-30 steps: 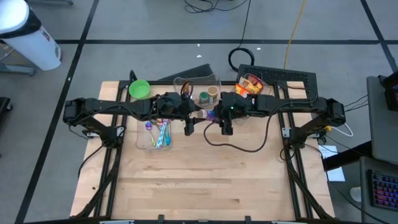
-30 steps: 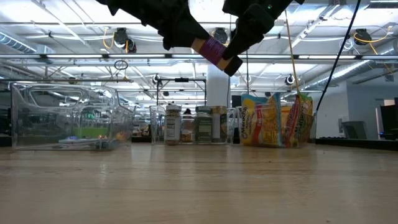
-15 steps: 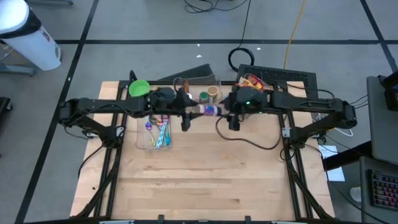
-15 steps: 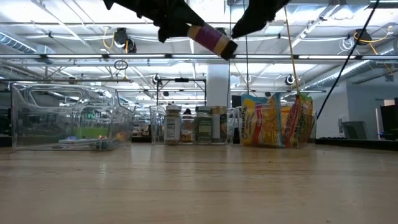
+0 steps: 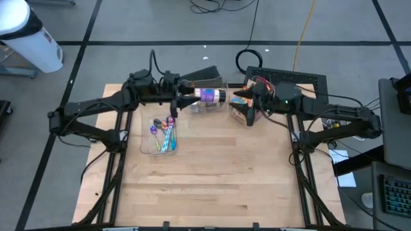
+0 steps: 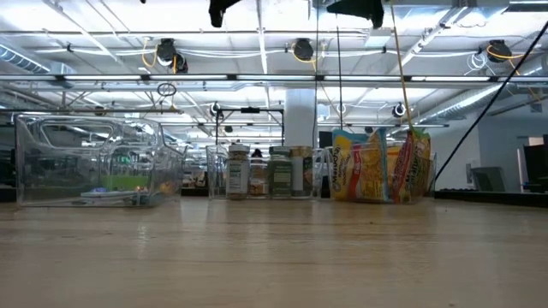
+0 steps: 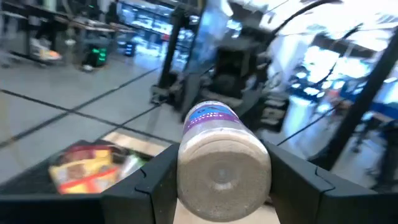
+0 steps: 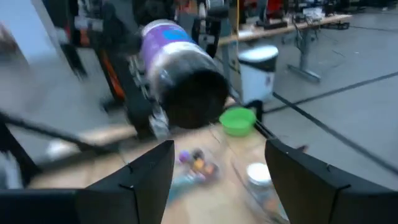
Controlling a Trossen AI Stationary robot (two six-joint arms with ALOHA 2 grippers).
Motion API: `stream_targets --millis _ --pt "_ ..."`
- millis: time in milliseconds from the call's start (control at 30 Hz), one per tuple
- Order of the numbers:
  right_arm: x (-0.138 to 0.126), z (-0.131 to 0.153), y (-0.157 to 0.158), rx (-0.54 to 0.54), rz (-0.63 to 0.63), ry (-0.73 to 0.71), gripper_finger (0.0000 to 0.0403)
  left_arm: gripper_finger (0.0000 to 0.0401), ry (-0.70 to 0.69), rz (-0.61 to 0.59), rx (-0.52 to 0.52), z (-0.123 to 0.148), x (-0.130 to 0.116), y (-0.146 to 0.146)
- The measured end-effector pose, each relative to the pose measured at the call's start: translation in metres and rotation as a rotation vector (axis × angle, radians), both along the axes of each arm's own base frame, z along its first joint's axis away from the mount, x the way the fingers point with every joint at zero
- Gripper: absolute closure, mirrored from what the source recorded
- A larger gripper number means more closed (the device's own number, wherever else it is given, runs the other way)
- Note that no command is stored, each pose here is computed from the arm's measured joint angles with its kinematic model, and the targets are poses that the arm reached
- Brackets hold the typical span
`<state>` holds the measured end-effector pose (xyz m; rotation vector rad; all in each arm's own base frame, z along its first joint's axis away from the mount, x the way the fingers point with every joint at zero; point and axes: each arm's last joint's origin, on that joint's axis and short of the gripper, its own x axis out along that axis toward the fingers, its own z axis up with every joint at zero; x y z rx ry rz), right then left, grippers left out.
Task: Pick & Place Food Item
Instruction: Put the violet spice bottle into the middle transparent bin
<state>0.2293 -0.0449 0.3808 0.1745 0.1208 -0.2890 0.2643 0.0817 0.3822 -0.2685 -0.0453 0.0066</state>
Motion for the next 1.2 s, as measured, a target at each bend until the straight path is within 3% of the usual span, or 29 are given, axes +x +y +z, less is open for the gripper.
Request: stream_targets --millis 267,500,1000,1200 --pt "0.002 -0.062 0.002 0.305 0.076 -0.406 0.0160 0.0196 -0.038 -0.072 -0.034 0.002 0.004 -0.007" --pt "-0.003 -0.099 0.001 0.617 0.087 -0.655 0.0161 0.0196 -0.036 -0.042 0.067 0.001 0.008 -0.015" --pt "0.010 -0.106 -0.001 0.783 0.179 -0.815 0.0160 0.0196 0.034 -0.002 0.113 -0.014 0.020 -0.009" --pt "0.016 -0.113 -0.002 0.838 0.202 -0.791 0.0160 0.0196 0.025 -0.004 0.120 -0.014 0.021 -0.009"
